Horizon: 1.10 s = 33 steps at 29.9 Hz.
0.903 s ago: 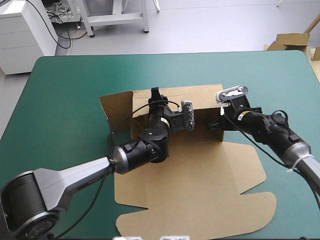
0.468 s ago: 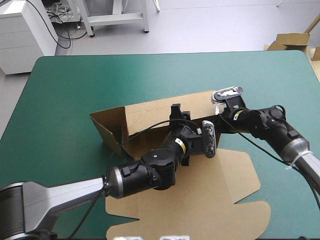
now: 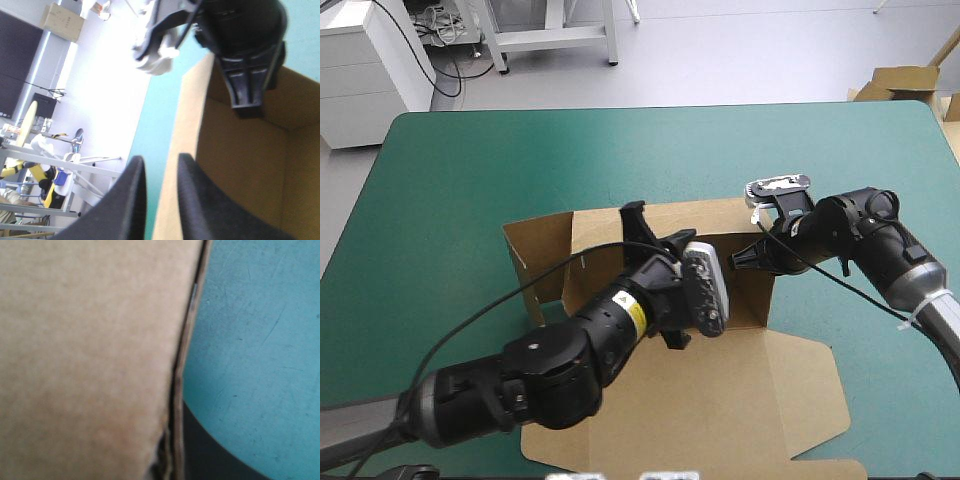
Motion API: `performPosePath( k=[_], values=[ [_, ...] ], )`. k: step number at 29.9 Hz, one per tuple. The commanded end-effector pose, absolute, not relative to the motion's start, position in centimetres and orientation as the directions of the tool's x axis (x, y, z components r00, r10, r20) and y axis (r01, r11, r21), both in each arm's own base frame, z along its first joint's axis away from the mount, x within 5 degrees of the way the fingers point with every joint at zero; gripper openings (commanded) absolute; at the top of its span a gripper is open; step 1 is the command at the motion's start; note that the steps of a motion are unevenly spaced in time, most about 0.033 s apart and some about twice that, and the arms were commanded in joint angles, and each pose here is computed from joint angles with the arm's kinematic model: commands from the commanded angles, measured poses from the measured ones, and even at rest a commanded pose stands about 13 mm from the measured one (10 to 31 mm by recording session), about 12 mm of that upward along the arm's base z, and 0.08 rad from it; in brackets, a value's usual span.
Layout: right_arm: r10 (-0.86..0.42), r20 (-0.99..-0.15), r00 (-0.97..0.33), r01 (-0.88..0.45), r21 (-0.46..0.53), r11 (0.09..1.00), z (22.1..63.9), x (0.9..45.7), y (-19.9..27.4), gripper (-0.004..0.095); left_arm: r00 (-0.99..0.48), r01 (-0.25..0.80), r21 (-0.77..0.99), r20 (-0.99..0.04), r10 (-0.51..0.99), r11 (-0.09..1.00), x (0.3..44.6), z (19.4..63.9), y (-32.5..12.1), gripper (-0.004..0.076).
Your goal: Fold the box
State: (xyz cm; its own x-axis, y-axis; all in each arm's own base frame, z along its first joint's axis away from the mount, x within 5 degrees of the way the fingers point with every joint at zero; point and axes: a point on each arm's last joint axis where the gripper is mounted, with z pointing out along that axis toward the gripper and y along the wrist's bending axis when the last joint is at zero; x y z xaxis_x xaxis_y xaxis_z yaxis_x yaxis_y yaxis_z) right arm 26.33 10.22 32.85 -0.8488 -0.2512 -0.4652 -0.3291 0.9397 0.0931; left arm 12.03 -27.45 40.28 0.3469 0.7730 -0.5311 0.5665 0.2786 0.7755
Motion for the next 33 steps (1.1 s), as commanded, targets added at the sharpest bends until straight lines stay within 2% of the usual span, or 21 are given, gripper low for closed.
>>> performPosePath(
  k=[1,4,9,13,18,21,23,29,31,33],
  values=[
    [-0.247,-0.477,-0.844,-0.309,0.056,0.949,34.5,25.7,9.6,-0.0002,0.352,0.477,0.786,-0.581,0.734,0.393,12.4,44.3,-23.8,0.0000],
    [-0.239,-0.470,-0.850,-0.289,0.036,0.957,34.3,26.0,9.2,-0.0002,0.267,0.422,0.771,-0.609,0.747,0.477,14.5,45.2,-21.1,-0.0001],
    [-0.197,-0.429,-0.882,-0.234,0.034,0.972,33.0,28.1,8.2,-0.0002,0.040,0.370,0.674,-0.699,0.714,0.639,18.6,44.9,-17.0,-0.0001],
    [-0.183,-0.414,-0.892,-0.215,0.031,0.976,32.3,30.7,8.1,-0.0002,-0.165,0.357,0.529,-0.776,0.609,0.770,21.4,43.9,-13.7,-0.0001],
    [-0.227,-0.418,-0.880,-0.255,0.012,0.967,31.8,34.2,9.0,0.0000,-0.374,0.232,0.359,-0.825,0.424,0.904,23.9,43.1,-8.8,-0.0001],
    [-0.258,-0.415,-0.872,-0.280,-0.008,0.960,31.7,35.8,9.3,0.0020,-0.450,0.196,0.295,-0.820,0.353,0.935,24.7,42.5,-6.4,-0.0001],
    [-0.260,-0.420,-0.869,-0.280,-0.014,0.960,31.7,36.5,9.5,0.0088,-0.484,0.188,0.243,-0.820,0.305,0.952,25.0,42.3,-5.2,-0.0001],
    [-0.247,-0.508,-0.825,-0.277,-0.016,0.961,33.2,37.7,9.8,0.0480,-0.553,0.177,0.136,-0.806,0.213,0.975,25.5,41.6,-2.9,-0.0001],
    [-0.231,-0.526,-0.819,-0.265,-0.009,0.964,34.0,37.8,9.8,0.0540,-0.577,0.167,0.119,-0.793,0.195,0.979,25.7,41.2,-2.4,-0.0001],
    [-0.229,-0.527,-0.819,-0.264,-0.008,0.965,35.1,37.7,9.8,0.0547,-0.605,0.140,0.103,-0.779,0.168,0.985,26.0,40.8,-1.7,-0.0001]
  ],
)
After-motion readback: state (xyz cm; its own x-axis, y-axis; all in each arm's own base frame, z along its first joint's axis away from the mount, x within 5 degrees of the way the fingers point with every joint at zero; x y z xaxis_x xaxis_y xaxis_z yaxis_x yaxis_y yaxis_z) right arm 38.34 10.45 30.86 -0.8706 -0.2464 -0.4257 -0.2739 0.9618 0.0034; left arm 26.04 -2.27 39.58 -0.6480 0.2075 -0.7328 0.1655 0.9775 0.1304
